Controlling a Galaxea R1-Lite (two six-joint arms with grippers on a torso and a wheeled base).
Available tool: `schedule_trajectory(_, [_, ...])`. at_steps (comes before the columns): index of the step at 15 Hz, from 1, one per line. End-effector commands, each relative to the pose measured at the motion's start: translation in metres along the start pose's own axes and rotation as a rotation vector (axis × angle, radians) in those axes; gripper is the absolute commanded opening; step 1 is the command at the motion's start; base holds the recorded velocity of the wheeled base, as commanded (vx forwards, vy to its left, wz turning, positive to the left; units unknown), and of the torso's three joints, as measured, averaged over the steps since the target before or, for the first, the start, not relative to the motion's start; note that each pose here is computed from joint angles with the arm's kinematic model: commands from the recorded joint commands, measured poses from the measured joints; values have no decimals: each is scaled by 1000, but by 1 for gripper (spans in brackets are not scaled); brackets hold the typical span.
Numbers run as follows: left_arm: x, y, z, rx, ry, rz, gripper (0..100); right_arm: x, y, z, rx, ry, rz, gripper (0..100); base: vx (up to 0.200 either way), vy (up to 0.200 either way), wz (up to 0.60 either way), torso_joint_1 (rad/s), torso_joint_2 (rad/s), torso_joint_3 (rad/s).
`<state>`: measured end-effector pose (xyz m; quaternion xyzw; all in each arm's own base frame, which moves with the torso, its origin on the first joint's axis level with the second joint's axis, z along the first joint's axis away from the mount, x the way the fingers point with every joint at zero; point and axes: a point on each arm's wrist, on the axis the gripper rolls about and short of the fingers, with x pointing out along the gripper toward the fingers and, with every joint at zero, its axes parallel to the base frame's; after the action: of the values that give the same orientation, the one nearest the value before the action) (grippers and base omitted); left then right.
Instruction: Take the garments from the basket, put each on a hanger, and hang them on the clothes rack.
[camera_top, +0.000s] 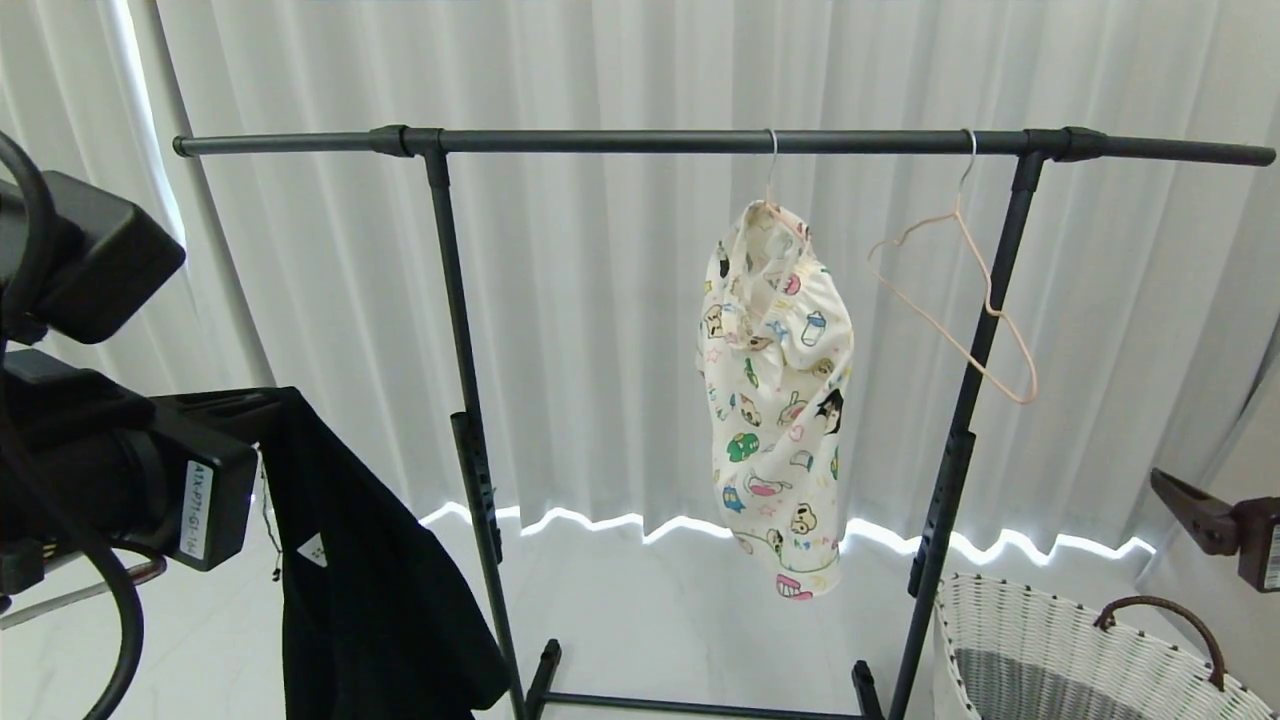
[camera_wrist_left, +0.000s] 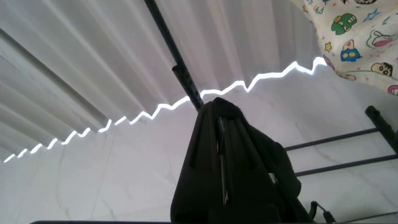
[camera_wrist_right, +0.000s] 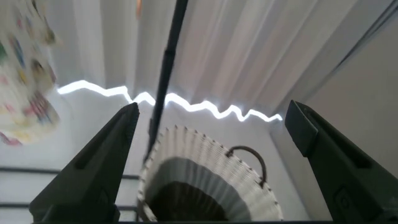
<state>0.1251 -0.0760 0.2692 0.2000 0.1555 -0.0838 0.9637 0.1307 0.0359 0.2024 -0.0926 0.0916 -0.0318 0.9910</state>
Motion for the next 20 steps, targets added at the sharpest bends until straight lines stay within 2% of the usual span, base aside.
schedule_trajectory(1, [1,0,-5,4,14,2,0,9,4,4,20,16,1,100,0,0,0,183,-447,-290])
schedule_trajectory(14, [3,-2,-8,7,27,-1,0,15,6,3,34,32,2,100,0,0,0,210,-486,-283])
schedule_trajectory(17, [3,-2,-8,3,25,0,0,14,8,-6,137,49,35,100,0,0,0,160,-359,-191])
schedule_trajectory(19, [3,-3,-8,4,29,-1,0,14,9,-6,147,45,75,100,0,0,0,41,-83,-39])
schedule_trajectory(20, [5,-4,-11,9,39,-3,0,12,9,-2,137,27,142,100,0,0,0,0,0,0])
